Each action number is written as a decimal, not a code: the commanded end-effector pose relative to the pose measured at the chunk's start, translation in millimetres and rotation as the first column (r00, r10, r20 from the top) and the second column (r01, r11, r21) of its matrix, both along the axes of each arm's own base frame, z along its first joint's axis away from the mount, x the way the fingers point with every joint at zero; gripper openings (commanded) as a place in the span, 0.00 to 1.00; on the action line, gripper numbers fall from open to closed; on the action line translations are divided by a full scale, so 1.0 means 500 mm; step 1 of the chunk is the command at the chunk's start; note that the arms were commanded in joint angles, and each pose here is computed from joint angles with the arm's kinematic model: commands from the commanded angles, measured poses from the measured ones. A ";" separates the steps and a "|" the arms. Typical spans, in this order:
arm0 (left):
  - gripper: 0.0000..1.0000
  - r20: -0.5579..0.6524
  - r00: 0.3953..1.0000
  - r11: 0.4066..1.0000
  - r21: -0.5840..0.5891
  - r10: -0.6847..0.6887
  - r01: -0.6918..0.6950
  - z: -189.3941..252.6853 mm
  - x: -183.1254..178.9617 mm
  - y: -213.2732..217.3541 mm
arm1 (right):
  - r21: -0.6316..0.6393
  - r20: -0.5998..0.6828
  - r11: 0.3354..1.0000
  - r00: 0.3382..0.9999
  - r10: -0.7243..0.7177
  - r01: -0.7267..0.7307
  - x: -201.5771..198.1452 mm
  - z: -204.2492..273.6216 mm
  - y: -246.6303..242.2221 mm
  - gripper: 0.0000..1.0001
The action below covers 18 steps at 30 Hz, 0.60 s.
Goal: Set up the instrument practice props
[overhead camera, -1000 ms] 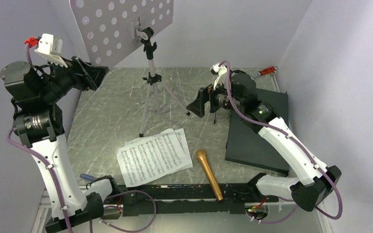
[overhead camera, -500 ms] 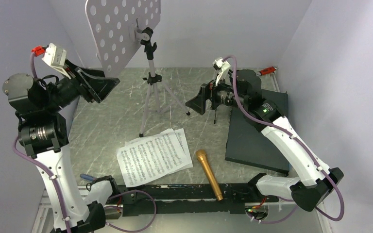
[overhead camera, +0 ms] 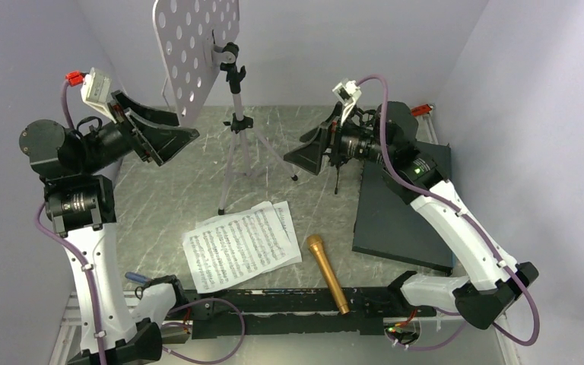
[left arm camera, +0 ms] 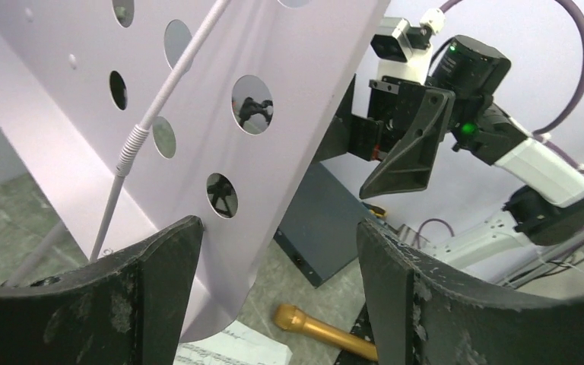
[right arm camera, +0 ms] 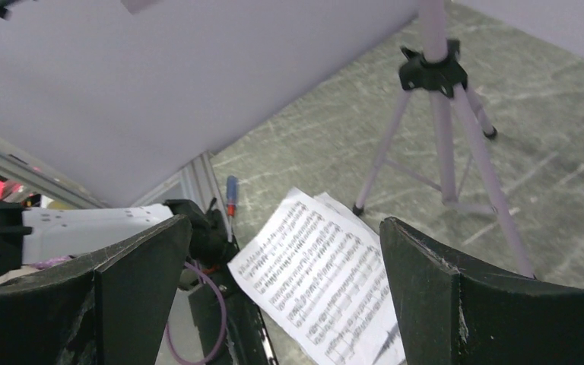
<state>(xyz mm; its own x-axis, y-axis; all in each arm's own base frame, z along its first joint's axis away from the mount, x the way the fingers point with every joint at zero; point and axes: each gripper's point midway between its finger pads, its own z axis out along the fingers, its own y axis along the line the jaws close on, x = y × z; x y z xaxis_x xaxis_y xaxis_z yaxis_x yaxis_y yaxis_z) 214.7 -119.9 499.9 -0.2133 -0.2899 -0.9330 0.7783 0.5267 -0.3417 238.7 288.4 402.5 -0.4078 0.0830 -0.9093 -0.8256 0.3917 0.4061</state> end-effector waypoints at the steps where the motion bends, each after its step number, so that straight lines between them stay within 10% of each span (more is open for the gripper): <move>1: 0.79 0.051 0.994 0.995 -0.005 -0.100 0.100 0.025 -0.036 -0.027 | 0.105 0.105 0.990 0.991 0.083 -0.094 -0.028 0.109 0.021 0.99; 18: 0.69 -0.002 0.960 0.960 0.011 -0.279 0.279 -0.014 -0.018 -0.158 | 0.154 0.171 0.969 0.971 0.169 -0.195 -0.062 0.175 0.067 0.99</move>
